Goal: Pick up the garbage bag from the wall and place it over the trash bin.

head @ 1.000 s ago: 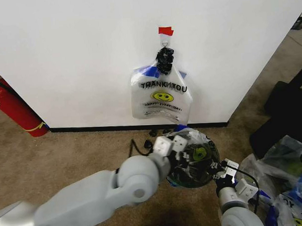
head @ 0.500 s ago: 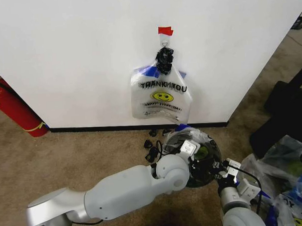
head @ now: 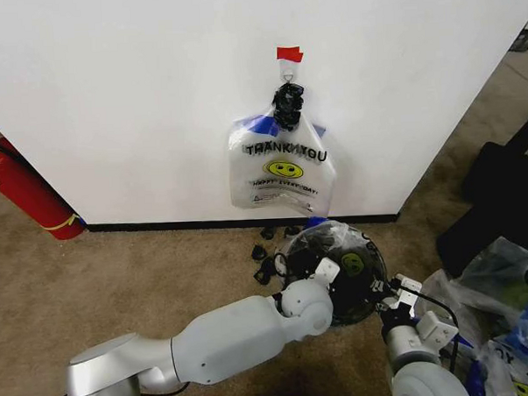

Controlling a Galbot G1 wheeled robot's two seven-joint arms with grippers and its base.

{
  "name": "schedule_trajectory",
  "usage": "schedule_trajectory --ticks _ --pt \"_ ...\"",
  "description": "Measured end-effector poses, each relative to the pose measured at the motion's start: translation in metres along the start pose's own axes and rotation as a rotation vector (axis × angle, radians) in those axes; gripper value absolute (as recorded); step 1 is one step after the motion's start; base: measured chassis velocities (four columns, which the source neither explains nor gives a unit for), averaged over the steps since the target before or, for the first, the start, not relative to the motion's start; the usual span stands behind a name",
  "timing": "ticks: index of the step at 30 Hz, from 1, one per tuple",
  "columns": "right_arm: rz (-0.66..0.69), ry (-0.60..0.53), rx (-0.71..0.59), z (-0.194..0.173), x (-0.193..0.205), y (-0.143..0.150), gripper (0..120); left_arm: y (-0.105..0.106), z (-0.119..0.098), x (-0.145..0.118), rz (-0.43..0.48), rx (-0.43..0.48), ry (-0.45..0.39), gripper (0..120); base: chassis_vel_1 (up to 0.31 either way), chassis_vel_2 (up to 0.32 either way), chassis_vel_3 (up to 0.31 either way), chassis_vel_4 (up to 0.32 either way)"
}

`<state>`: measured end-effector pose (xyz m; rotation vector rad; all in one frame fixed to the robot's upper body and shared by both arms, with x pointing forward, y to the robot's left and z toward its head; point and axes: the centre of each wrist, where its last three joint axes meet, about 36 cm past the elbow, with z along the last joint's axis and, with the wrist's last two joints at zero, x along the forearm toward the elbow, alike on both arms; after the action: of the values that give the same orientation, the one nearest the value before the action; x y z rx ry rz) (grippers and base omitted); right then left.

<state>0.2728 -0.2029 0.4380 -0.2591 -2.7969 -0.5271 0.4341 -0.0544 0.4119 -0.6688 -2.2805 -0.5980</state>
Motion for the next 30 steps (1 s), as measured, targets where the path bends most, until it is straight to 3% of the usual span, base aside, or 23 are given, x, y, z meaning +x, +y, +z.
schedule_trajectory --ticks 7,11,13,16,18,20,21,24,30 --pt "0.006 -0.003 0.006 0.003 -0.003 -0.001 0 -0.003 -0.006 0.0 0.013 0.013 -0.026 0 0.0 0.0 0.0 0.0" --pt "0.02 -0.009 0.015 0.002 -0.01 -0.008 0 0.012 -0.009 0.037 0.061 0.036 -0.1 0 0.0 0.0 0.0 0.0" --pt "0.02 -0.01 0.015 0.001 -0.01 -0.008 0 0.013 -0.009 0.042 0.068 0.037 -0.107 0 0.0 0.0 0.0 0.0" --pt "0.025 -0.016 0.012 0.0 -0.017 -0.009 0 0.03 -0.008 0.09 0.128 0.055 -0.172 0 0.0 0.0 0.0 0.0" --pt "0.027 -0.013 0.011 0.001 -0.019 -0.01 0 0.039 -0.011 0.106 0.142 0.08 -0.207 0 0.0 0.0 0.0 0.0" --pt "0.027 -0.013 0.011 0.001 -0.019 -0.01 0 0.039 -0.011 0.106 0.142 0.08 -0.207 0 0.0 0.0 0.0 0.0" --pt "0.033 -0.007 0.01 0.004 -0.021 -0.01 0 0.053 -0.012 0.124 0.146 0.114 -0.279 0 0.0 0.0 0.0 0.0" --pt "0.041 -0.002 0.006 0.006 -0.023 -0.01 0 0.066 -0.012 0.136 0.147 0.148 -0.405 0 0.0 0.0 0.0 0.0" --pt "0.05 0.002 0.0 0.009 -0.026 -0.01 0 0.062 -0.018 0.136 0.174 0.183 -0.483 0 0.0 0.0 0.0 0.0"
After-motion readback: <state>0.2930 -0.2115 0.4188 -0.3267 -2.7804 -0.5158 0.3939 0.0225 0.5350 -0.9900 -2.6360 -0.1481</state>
